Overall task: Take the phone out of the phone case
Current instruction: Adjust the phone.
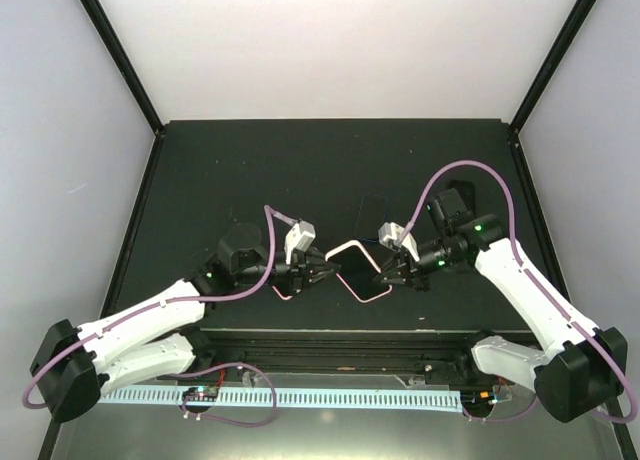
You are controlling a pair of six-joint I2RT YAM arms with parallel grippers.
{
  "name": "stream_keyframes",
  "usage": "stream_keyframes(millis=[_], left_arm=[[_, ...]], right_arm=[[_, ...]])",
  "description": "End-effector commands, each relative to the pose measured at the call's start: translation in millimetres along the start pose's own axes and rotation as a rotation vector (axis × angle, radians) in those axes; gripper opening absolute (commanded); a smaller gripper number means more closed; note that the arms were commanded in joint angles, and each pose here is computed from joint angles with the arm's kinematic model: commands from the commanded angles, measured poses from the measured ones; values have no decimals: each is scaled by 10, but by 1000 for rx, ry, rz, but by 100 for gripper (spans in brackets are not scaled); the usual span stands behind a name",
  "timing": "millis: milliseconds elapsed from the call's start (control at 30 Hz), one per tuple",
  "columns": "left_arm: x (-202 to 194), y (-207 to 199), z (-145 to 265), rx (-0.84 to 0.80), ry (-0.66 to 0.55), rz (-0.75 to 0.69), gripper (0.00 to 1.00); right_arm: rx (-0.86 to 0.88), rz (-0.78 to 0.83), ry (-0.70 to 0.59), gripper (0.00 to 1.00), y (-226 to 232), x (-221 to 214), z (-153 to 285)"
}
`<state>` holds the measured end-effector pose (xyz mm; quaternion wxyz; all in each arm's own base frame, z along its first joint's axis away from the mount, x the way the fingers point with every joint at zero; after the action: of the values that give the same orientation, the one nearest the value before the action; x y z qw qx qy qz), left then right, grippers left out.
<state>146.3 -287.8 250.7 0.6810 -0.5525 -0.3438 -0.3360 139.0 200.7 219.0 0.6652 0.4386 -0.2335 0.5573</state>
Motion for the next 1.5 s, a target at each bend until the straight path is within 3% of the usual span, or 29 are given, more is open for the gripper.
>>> stream_keyframes(millis=[0,33,100,333,433,733,1033,1167,1267,1367,1467], left_arm=[[453,-114,114,19,-207,-40,37],[502,-134,140,10,-249,-48,51],[520,-129,165,5,-293,-44,59],[507,-129,83,-48,-299,-32,59],[507,-136,34,-78,-296,-28,54],[506,-130,-23,-119,-309,-20,23],[504,-207,-14,-165,-301,-30,10],[559,-259,-6,-152,-260,-31,5],[662,-268,48,-73,-223,-60,2],[781,-315,140,-8,-183,-98,2],[852,-380,180,-9,-126,-155,2]], right_arm=[[35,10,-68,2,52,248,60],[44,-1,-80,1,62,280,66],[65,-22,-102,1,78,345,80],[118,-75,-141,1,82,506,110],[135,-90,-149,1,65,531,101],[122,-107,-145,1,12,507,77],[123,-106,-148,1,2,494,65],[85,-83,-123,19,-26,472,74],[14,-41,-89,40,-65,419,93],[-20,0,-70,50,-25,406,138],[-22,26,-62,55,40,393,165]])
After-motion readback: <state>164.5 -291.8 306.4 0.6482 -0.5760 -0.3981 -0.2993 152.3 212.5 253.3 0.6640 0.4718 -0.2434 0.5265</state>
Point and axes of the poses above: each gripper's point midway between its finger pads, its own z axis back along the fingers, its own y axis along the line the jaws close on, x = y × z, the point moved 2 cm from there along z, back along the fingers, and after that the axes turned 3 degrees about z, right-handed, at the moved point
